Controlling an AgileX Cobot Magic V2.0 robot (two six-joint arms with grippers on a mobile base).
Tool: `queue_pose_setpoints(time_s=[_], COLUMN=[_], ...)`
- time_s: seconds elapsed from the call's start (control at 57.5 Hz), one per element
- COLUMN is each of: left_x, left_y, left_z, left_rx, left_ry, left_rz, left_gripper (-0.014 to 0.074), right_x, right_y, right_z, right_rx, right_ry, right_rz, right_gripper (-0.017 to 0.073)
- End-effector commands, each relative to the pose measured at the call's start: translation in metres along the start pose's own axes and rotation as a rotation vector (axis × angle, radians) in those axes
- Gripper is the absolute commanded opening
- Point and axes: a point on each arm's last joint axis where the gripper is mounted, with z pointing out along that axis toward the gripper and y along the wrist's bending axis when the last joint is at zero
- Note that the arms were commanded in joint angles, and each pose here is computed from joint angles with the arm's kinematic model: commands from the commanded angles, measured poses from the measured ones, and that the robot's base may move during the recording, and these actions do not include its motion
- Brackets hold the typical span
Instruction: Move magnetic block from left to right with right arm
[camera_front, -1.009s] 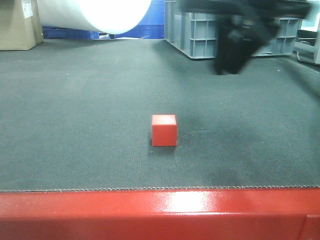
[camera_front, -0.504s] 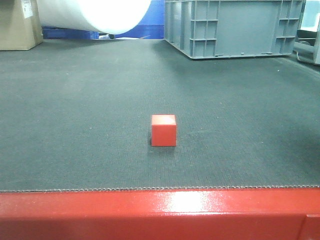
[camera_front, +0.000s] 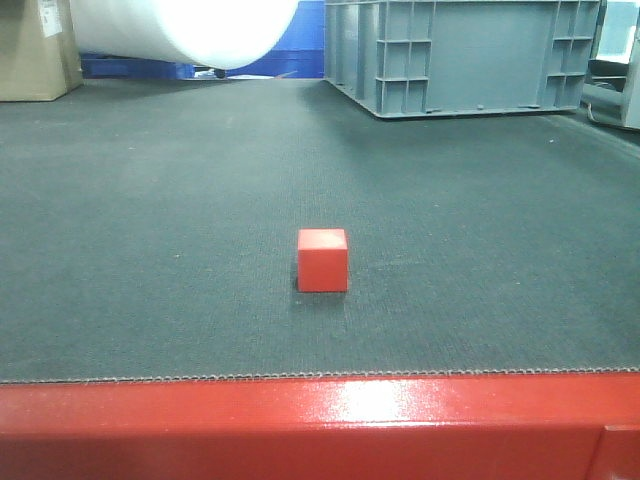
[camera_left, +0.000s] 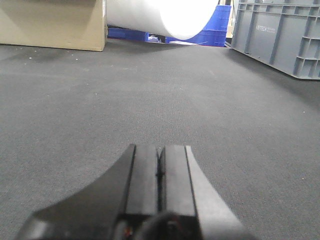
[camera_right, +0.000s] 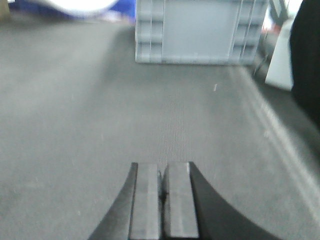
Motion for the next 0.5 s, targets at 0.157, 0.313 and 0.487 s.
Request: queue_pose_setpoints(time_s=[0.157,0.313,0.487], left_x=[-0.0054,-0.0054,-0.0054], left_y=[0.0002,0.0002,0.0002], left_z=[-0.0008,-0.0008,-0.0008], left_rx=[-0.001,-0.001,-0.001], left_ry=[-0.082,-0.082,-0.082], left_rz=[-0.01,-0.01,-0.01], left_gripper=[-0.0126,-0.0126,-0.0126], right_x=[-0.0194,-0.0193,-0.0157], right_y=[-0.0008,-0.0008,-0.0011], right_z=[-0.0144,-0.0143,-0.0143], right_rx=[0.012,0.012,0.014], right_ry=[-0.197,-0.195,-0.202], right_rz=[-0.009,-0.009,-0.009], right_gripper=[0.0017,0.0017,0.0017])
